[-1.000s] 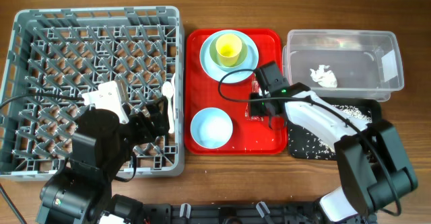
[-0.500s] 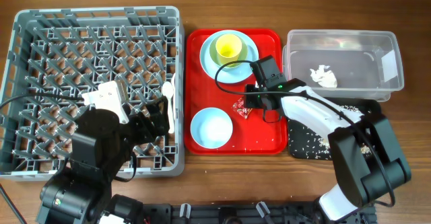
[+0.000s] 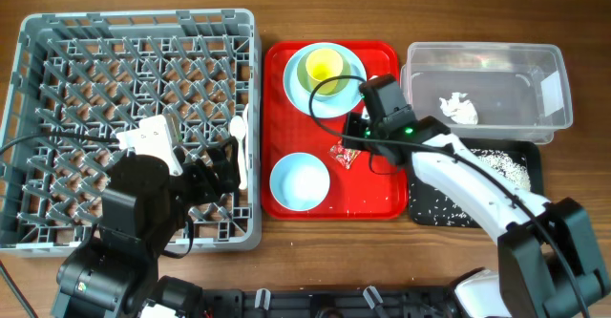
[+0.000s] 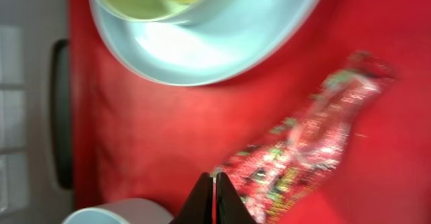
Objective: Sort waste into correct bins and load items into the dishwasher rack
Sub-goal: 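Move the right gripper to the red candy wrapper and grasp it, then pinch the red wrapper with the right gripper and lift it off the tray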
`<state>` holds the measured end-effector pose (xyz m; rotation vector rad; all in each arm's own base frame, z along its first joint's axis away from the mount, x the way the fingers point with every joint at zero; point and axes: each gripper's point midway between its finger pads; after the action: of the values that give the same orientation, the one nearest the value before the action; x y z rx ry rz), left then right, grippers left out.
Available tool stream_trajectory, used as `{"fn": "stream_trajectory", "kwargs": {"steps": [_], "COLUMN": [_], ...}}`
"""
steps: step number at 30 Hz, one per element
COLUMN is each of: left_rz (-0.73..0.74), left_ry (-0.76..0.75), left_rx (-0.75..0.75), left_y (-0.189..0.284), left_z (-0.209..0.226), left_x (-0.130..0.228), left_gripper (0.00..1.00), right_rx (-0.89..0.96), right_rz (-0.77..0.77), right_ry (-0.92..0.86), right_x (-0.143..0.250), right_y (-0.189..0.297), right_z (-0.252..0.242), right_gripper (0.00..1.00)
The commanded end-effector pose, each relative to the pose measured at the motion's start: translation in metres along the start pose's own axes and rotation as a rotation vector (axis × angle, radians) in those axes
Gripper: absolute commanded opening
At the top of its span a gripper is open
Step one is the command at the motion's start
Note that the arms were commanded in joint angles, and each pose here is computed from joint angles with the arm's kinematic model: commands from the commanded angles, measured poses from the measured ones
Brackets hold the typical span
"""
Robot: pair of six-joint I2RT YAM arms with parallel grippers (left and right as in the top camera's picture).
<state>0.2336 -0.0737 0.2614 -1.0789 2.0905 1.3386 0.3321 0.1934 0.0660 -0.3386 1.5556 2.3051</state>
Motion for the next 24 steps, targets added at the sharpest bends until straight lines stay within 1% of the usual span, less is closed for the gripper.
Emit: {"fn": "stream_trajectory", "kwargs": {"steps": [1, 6, 11, 15, 17, 21, 24], "left_rz": [-0.017, -0.017, -0.017, -0.017, -0.017, -0.017, -0.017], "left_ry": [0.006, 0.006, 0.006, 0.006, 0.006, 0.006, 0.006], "left_rx": [0.007, 0.007, 0.007, 0.007, 0.007, 0.007, 0.007], "left_y": [0.004, 0.004, 0.004, 0.004, 0.004, 0.004, 0.004], "left_z": [-0.002, -0.002, -0.002, -0.002, -0.002, -0.002, -0.002], "left_x": [-0.006, -0.006, -0.006, -0.006, -0.006, -0.006, -0.006], "left_gripper": [1.0, 1.0, 1.0, 1.0, 1.0, 1.0, 1.0], "right_rx": [0.011, 0.023, 0.073, 0.098, 0.119, 0.167, 0.226], "right_rz": [-0.035, -0.039, 0.017, 0.055, 0.084, 0.159, 0.245], "right_ry": [0.057, 0.078, 0.078, 0.098, 0.096, 0.098, 0.152], "right_x": [0.004, 0.008, 0.022, 0.031, 0.038, 0.056, 0.074], "right_y": [-0.014, -0.034, -0.05, -0.05, -0.049, -0.046, -0.039], "right_z": [0.014, 0.017, 0.003, -0.004, -0.01, -0.023, -0.039], "right_gripper": [0.04, 0.07, 0.07, 0.1, 0.15, 0.17, 0.19]}}
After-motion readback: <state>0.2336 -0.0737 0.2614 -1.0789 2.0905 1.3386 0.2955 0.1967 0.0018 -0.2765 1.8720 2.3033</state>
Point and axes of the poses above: each gripper's point midway between its finger pads, its own y axis back along the fingers, its own z axis along the line the jaws close on, x = y × z, and after that the axes turned 1 degree about y, right-handed
